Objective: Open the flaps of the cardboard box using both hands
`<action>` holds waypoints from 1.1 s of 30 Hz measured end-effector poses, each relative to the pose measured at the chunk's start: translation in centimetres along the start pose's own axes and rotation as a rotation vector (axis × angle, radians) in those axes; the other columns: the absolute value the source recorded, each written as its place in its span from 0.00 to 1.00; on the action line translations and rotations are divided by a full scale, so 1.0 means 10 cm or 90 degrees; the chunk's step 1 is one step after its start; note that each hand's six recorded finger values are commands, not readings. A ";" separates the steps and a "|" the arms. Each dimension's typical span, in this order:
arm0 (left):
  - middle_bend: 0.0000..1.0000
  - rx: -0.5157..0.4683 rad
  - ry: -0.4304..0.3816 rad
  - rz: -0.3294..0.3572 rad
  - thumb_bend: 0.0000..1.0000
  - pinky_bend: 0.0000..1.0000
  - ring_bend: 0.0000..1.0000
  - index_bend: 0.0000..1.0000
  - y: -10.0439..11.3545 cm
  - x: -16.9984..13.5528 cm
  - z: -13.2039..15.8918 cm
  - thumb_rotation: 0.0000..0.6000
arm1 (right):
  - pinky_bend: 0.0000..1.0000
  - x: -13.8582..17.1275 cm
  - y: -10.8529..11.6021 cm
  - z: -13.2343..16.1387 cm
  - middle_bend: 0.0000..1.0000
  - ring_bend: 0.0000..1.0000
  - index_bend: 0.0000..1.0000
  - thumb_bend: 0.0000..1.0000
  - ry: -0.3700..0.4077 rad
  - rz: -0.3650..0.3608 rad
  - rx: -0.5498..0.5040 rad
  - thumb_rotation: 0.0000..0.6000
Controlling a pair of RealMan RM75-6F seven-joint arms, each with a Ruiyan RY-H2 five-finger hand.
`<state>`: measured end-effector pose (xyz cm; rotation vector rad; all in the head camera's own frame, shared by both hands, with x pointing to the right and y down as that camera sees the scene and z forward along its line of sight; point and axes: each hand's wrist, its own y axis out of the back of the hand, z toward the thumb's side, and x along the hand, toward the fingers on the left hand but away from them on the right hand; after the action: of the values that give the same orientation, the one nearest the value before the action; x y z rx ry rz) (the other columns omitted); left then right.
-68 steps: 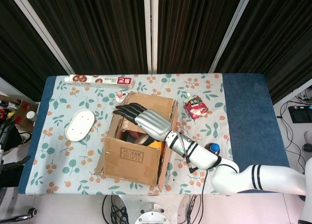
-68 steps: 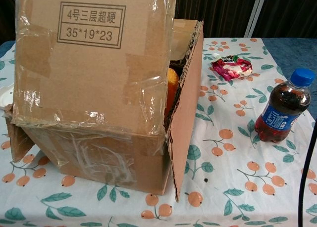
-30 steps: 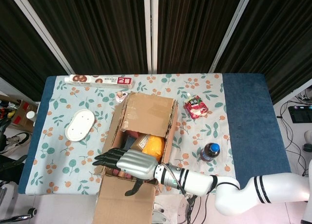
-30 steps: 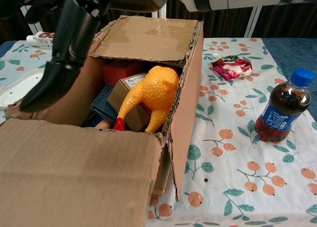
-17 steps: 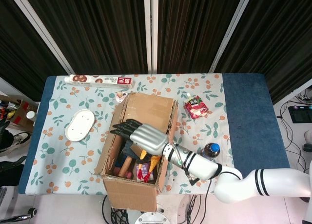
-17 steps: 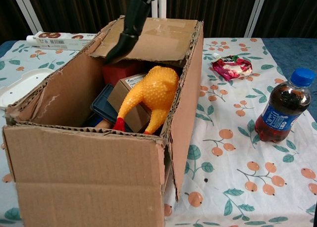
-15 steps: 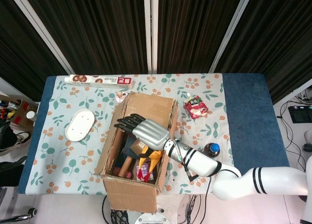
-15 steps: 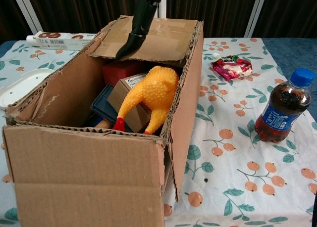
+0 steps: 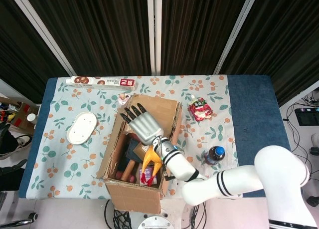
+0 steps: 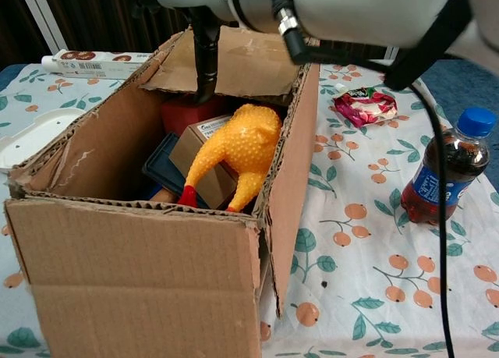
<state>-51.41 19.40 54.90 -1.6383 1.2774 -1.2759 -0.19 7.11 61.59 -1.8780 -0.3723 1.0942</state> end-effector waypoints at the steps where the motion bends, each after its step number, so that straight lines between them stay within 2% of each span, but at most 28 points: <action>1: 0.03 -0.001 0.001 0.000 0.04 0.17 0.07 0.00 0.00 0.00 -0.01 1.00 | 0.00 -0.02 -0.03 0.04 0.00 0.00 0.00 0.00 -0.006 0.000 0.010 1.00; 9: 0.03 -0.004 0.006 0.000 0.04 0.17 0.07 0.00 -0.01 -0.03 -0.09 1.00 | 0.00 -0.08 -0.18 0.12 0.00 0.00 0.00 0.00 -0.024 -0.019 0.043 1.00; 13: 0.03 -0.007 0.006 0.000 0.04 0.17 0.07 0.00 -0.02 -0.04 -0.11 1.00 | 0.00 -0.13 -0.25 0.06 0.00 0.00 0.00 0.00 -0.044 -0.030 0.076 1.00; 20: 0.03 -0.007 0.011 -0.003 0.04 0.17 0.07 0.00 -0.03 -0.06 -0.16 1.00 | 0.00 -0.20 -0.35 -0.08 0.00 0.00 0.00 0.00 -0.071 -0.026 0.087 1.00; 24: 0.02 -0.008 0.010 -0.003 0.04 0.17 0.07 0.00 -0.02 -0.05 -0.16 1.00 | 0.00 -0.20 -0.31 -0.12 0.00 0.00 0.00 0.00 -0.073 -0.038 0.088 1.00; 33: 0.02 -0.008 0.005 -0.005 0.04 0.17 0.07 0.00 -0.04 -0.03 -0.12 1.00 | 0.00 -0.15 -0.03 -0.35 0.00 0.00 0.00 0.00 -0.092 -0.072 0.073 1.00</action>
<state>-52.43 19.84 55.48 -1.6501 1.2882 -1.2829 1.85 4.38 63.38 -1.6631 -0.4816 1.1531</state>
